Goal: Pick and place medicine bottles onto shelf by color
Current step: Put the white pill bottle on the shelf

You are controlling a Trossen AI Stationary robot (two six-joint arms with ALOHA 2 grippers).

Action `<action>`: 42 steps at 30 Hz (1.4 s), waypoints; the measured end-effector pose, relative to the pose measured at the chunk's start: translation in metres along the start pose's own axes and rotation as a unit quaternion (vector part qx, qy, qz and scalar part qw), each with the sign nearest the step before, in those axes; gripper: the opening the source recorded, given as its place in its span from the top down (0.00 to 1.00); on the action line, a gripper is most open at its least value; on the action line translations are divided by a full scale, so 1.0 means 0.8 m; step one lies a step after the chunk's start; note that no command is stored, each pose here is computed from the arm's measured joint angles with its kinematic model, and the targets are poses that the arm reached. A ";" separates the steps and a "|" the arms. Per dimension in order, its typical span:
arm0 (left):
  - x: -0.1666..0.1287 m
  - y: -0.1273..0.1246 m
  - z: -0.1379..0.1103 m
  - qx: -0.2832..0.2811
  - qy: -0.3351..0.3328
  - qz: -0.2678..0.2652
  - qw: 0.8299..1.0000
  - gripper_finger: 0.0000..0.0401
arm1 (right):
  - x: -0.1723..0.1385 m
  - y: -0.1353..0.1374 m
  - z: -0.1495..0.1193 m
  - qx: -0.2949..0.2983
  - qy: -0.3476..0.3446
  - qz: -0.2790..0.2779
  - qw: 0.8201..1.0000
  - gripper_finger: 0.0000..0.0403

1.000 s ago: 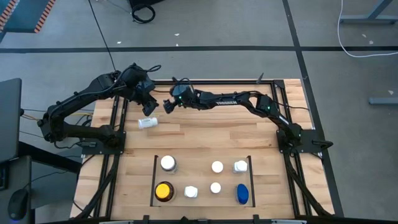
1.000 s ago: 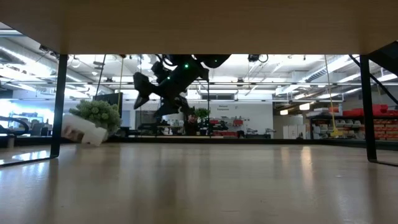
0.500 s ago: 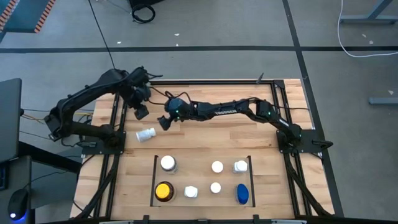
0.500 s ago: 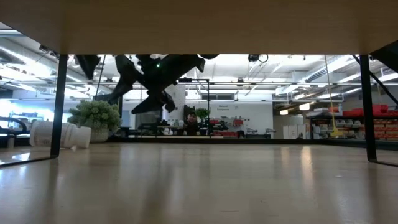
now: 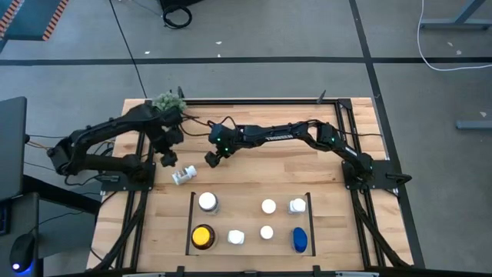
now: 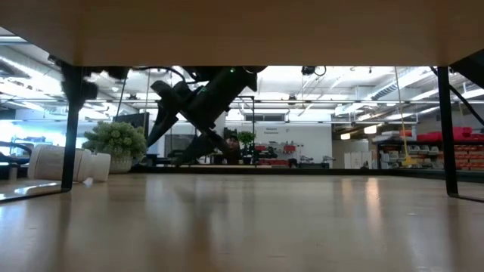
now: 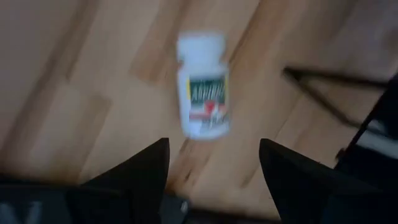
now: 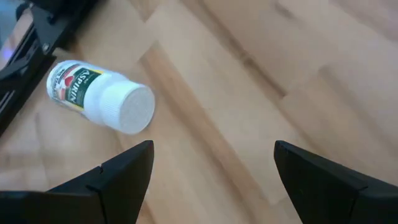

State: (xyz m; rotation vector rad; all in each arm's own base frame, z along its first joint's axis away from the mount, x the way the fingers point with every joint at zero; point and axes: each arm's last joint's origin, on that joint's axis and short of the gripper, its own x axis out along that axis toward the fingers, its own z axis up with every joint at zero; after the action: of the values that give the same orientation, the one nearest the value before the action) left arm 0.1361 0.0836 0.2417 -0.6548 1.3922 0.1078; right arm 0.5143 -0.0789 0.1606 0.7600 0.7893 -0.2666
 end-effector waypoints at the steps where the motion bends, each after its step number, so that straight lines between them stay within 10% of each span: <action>1: -0.006 -0.005 0.001 0.007 -0.020 -0.006 1.000 0.36 | 0.000 0.000 -0.001 0.000 0.006 0.005 1.000 0.16; 29: 0.149 -0.083 -0.024 -0.027 -0.038 0.033 0.998 0.36 | -0.002 -0.008 -0.013 -0.060 0.095 0.033 0.993 0.16; 42: 0.158 -0.092 -0.016 -0.041 -0.077 0.047 0.995 0.43 | -0.003 -0.010 -0.011 -0.060 0.106 0.049 0.991 0.16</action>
State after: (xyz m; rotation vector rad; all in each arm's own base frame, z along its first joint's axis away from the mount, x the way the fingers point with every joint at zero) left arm 0.1837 -0.0215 0.1501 -0.6361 1.2739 0.2862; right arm 0.5036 -0.0786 0.1540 0.7183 0.9559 -0.0490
